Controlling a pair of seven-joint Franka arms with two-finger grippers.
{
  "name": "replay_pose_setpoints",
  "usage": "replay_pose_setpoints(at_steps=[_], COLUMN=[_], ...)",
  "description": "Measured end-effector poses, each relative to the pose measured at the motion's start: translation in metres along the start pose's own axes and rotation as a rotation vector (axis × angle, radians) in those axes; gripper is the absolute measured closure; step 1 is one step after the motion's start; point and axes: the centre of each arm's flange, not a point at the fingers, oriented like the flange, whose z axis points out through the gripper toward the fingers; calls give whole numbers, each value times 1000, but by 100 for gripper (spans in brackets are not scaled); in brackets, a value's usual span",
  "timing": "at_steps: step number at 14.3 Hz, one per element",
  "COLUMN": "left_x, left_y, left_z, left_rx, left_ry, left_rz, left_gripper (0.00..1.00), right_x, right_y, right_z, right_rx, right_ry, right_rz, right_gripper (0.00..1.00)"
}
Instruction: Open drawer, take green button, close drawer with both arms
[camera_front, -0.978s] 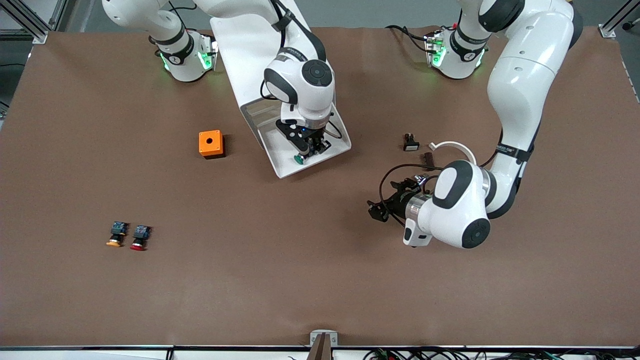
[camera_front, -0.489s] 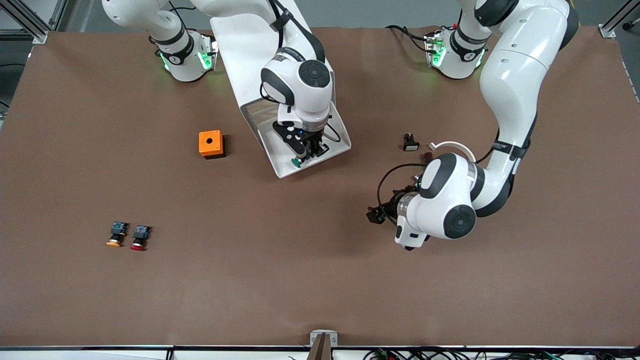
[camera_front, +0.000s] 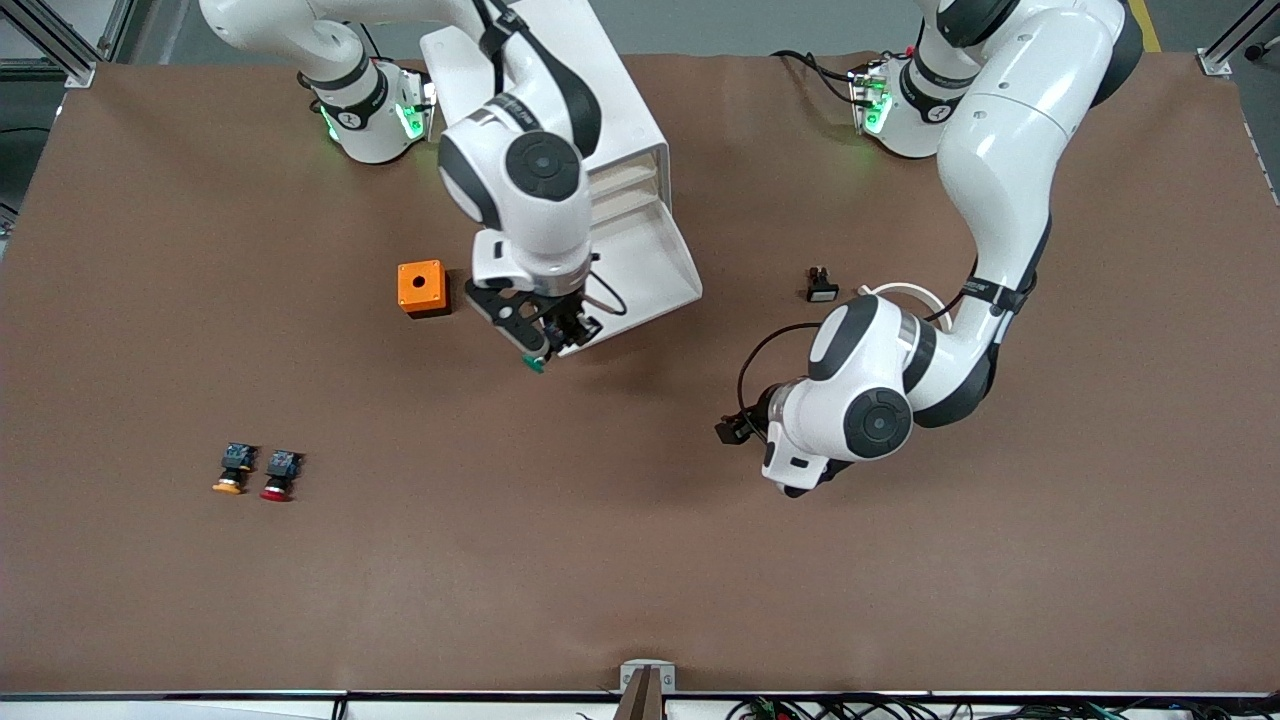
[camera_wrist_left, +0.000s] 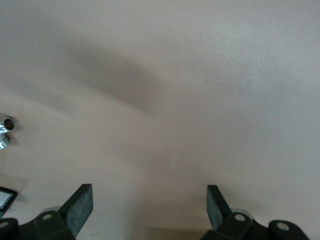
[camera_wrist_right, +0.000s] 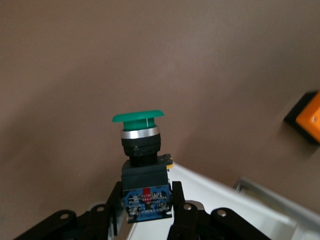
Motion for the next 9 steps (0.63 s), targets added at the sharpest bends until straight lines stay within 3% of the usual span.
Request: replay_pose_setpoints(at_steps=[3, 9], left_x=[-23, -86], left_y=[13, 39], left_z=[10, 39], left_rx=[5, 96], left_ry=[30, 127], left_rz=[10, 41], left_gripper=[0, 0], right_x=[68, 187], right_y=[22, 78], right_z=[-1, 15], right_rx=[-14, -37], right_ry=[-6, -27], right_rz=[-116, -343], right_gripper=[59, 59])
